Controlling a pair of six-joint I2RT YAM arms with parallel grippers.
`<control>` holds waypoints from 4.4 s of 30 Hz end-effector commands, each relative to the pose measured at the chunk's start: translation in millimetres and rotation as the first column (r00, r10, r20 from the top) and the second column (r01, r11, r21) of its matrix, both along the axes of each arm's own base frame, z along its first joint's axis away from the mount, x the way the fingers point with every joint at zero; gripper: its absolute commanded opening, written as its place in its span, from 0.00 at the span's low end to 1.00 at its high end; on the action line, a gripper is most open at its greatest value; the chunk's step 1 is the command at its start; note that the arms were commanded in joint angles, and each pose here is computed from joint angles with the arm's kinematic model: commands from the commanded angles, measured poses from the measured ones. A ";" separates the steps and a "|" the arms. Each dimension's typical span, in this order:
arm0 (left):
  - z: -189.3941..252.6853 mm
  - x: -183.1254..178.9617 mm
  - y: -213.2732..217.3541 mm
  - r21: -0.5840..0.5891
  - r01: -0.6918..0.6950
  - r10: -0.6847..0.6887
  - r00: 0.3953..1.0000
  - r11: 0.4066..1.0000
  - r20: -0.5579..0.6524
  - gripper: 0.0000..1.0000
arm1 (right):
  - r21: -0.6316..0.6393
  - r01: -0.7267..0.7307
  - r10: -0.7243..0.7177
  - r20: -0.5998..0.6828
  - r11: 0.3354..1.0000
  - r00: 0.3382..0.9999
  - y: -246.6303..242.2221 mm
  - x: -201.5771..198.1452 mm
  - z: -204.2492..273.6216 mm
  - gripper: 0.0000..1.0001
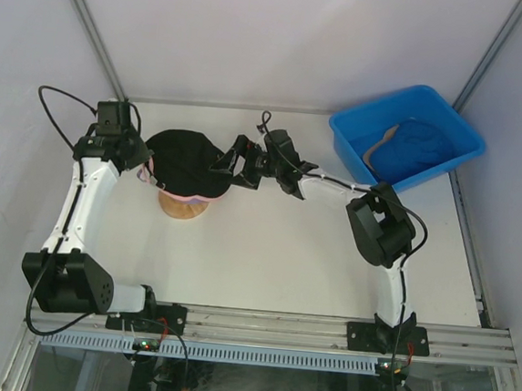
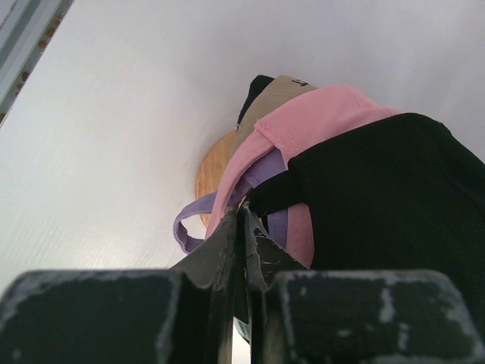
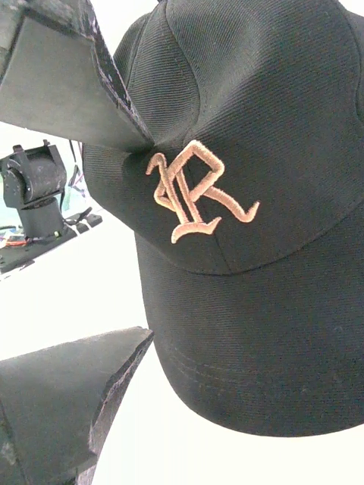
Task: Stack the hats
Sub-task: Stack the hat on the hat.
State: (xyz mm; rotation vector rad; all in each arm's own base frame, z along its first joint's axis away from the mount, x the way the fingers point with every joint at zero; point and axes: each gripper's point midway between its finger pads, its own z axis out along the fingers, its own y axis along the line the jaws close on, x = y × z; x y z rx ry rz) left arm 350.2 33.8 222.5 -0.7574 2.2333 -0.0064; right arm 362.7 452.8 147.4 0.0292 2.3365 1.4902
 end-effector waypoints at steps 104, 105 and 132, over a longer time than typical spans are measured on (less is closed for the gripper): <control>-0.1 73.8 -15.8 -0.323 0.191 -0.070 0.934 0.927 0.351 0.28 | -0.024 -0.052 0.056 0.228 0.998 0.972 9.4 70.4 108.7 0.95; 0.2 78.3 -16.4 -0.326 0.200 -0.074 0.930 0.924 0.360 0.29 | -0.026 -0.051 0.056 0.233 0.998 0.971 7.6 69.0 111.0 0.95; 125.7 129.9 -12.2 -0.455 0.206 0.148 0.764 0.866 0.628 0.40 | 0.160 0.000 -0.053 0.331 0.987 0.942 -49.1 83.2 158.9 0.96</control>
